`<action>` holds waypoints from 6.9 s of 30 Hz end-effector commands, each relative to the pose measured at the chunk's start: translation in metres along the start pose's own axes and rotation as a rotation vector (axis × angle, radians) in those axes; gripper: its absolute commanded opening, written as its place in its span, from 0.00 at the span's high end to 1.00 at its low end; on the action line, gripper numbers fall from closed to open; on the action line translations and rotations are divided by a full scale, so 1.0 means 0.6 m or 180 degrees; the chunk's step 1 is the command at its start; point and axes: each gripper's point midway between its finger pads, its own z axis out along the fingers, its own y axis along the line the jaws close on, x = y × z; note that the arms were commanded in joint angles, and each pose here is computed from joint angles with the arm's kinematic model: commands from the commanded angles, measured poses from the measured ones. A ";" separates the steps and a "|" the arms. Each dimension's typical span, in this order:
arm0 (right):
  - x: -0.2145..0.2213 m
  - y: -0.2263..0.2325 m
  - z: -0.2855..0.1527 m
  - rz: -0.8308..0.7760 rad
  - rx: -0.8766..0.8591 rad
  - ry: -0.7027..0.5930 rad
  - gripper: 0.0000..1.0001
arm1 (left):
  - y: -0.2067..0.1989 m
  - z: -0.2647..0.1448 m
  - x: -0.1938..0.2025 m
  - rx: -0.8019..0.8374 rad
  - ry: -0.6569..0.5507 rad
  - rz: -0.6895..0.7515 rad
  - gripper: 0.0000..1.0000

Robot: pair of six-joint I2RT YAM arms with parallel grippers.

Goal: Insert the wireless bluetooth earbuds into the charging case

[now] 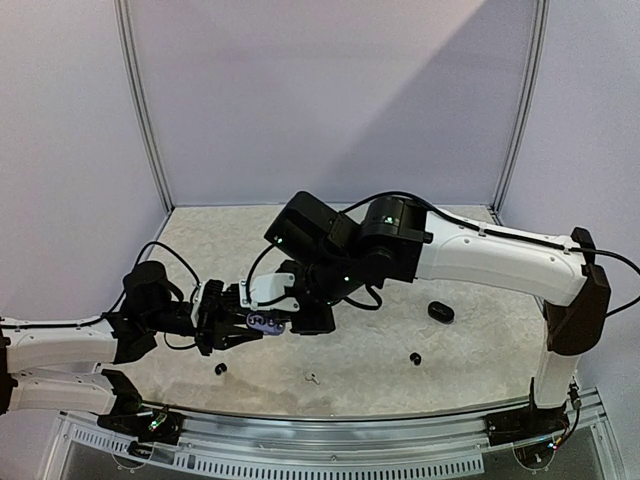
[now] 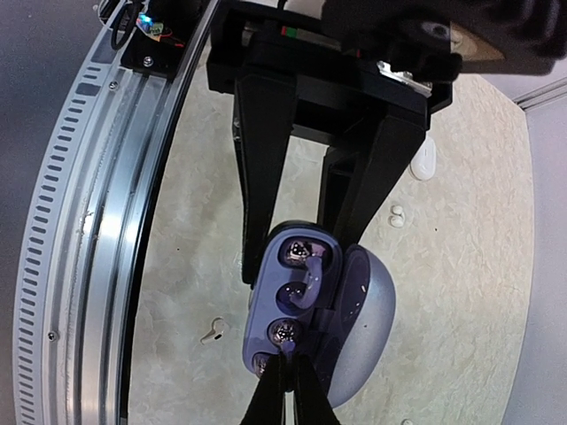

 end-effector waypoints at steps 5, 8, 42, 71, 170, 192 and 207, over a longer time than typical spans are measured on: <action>0.022 -0.009 0.028 0.0089 0.0081 0.0218 0.94 | -0.023 0.004 -0.029 0.0188 -0.0196 0.0244 1.00; 0.033 -0.005 0.041 0.0064 0.0066 0.0287 0.95 | -0.022 0.002 -0.032 0.0171 -0.0219 0.0265 1.00; -0.062 -0.146 -0.117 0.0928 0.1160 -0.0967 0.70 | -0.001 0.002 -0.025 -0.0074 -0.0155 0.0187 1.00; -0.028 -0.018 -0.049 0.0639 0.0170 -0.0793 0.33 | 0.018 -0.004 -0.012 -0.0382 -0.0079 0.0227 1.00; 0.408 -0.264 0.262 0.4222 -0.0465 0.0351 0.50 | 0.067 -0.033 -0.001 -0.1135 -0.0093 -0.0149 0.01; 0.358 -0.411 0.002 0.3313 0.1182 0.0157 0.01 | 0.152 -0.097 0.106 -0.1466 0.2101 -0.0320 0.01; 0.349 -0.391 -0.017 0.3206 0.1265 -0.0203 0.01 | 0.114 -0.321 0.234 -0.0062 0.4619 -0.0542 0.01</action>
